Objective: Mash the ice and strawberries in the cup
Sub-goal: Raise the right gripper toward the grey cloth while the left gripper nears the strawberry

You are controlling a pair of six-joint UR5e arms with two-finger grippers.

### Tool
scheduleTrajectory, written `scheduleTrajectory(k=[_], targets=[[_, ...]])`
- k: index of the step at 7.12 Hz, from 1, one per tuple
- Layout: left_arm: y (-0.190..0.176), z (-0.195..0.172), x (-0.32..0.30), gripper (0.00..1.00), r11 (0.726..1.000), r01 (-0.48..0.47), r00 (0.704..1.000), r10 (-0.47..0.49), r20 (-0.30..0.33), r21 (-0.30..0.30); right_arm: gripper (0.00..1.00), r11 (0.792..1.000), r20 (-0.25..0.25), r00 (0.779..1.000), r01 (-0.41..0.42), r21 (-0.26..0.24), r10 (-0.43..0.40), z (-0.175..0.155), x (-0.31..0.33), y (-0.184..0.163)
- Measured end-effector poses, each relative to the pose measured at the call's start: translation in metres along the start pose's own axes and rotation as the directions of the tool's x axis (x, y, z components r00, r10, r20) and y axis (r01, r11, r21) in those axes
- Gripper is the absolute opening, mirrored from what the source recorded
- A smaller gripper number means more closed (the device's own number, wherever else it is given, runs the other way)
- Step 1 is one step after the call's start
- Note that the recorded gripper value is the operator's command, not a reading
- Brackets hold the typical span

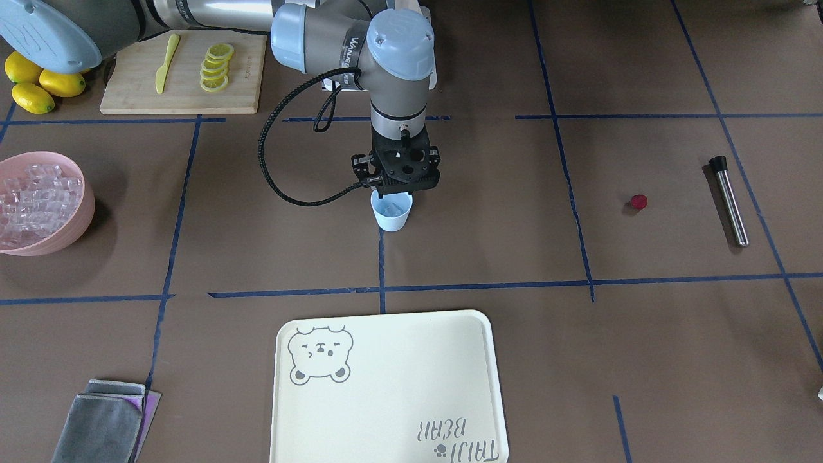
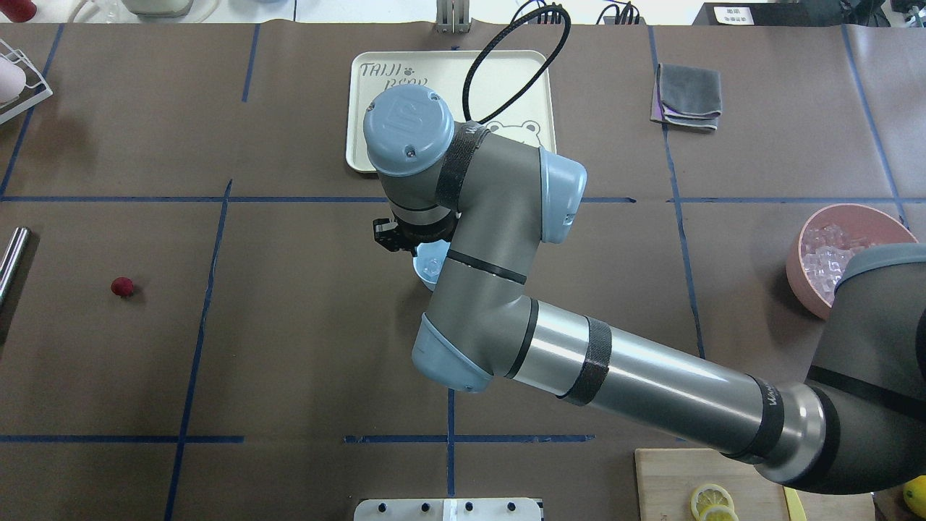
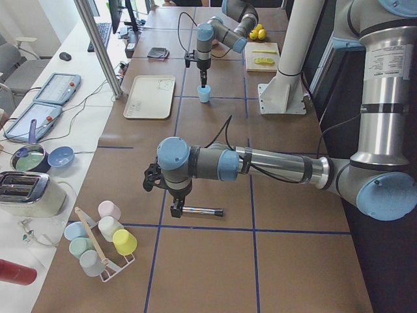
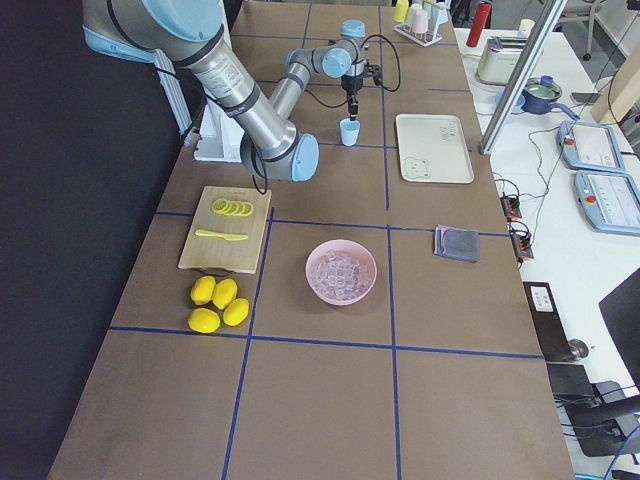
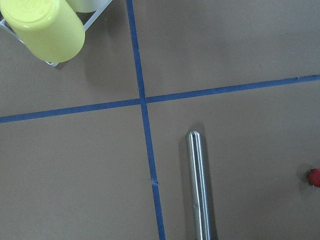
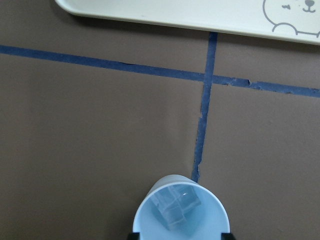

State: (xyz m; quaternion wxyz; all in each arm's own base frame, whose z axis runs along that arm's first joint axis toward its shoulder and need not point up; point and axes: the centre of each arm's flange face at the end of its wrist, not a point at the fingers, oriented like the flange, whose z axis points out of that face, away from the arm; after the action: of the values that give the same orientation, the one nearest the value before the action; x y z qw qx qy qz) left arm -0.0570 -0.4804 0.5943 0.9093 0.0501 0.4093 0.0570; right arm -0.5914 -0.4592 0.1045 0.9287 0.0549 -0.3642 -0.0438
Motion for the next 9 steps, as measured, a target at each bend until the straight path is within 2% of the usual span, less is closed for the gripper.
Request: scheduleTrajectory(k=[2,4,6,7,9], targets=[[-0.008,0.014,0.026,1.0,1.0,-0.024,1.0,0.024,0.004,-0.013,1.0,1.0,0.004,1.0,-0.002,0.008,0.002,-0.005,0.0,-0.002],[-0.017,0.039,0.07,1.0,1.0,-0.004,1.0,0.005,-0.003,0.026,1.0,0.999,0.016,1.0,-0.017,0.035,0.017,-0.024,0.011,-0.015],[-0.007,0.072,0.116,1.0,0.996,0.06,0.997,-0.056,-0.053,0.071,1.0,0.997,0.007,0.999,-0.053,0.058,0.053,-0.044,0.036,-0.036],[-0.003,0.089,0.143,1.0,0.992,0.081,0.995,-0.075,-0.066,0.092,1.0,0.995,0.002,0.997,-0.075,0.067,0.075,-0.056,0.061,-0.045],[0.007,0.128,0.205,1.0,0.986,0.118,0.993,-0.114,-0.037,0.118,1.0,0.994,0.034,0.996,-0.088,0.064,0.086,-0.085,0.14,-0.063]])
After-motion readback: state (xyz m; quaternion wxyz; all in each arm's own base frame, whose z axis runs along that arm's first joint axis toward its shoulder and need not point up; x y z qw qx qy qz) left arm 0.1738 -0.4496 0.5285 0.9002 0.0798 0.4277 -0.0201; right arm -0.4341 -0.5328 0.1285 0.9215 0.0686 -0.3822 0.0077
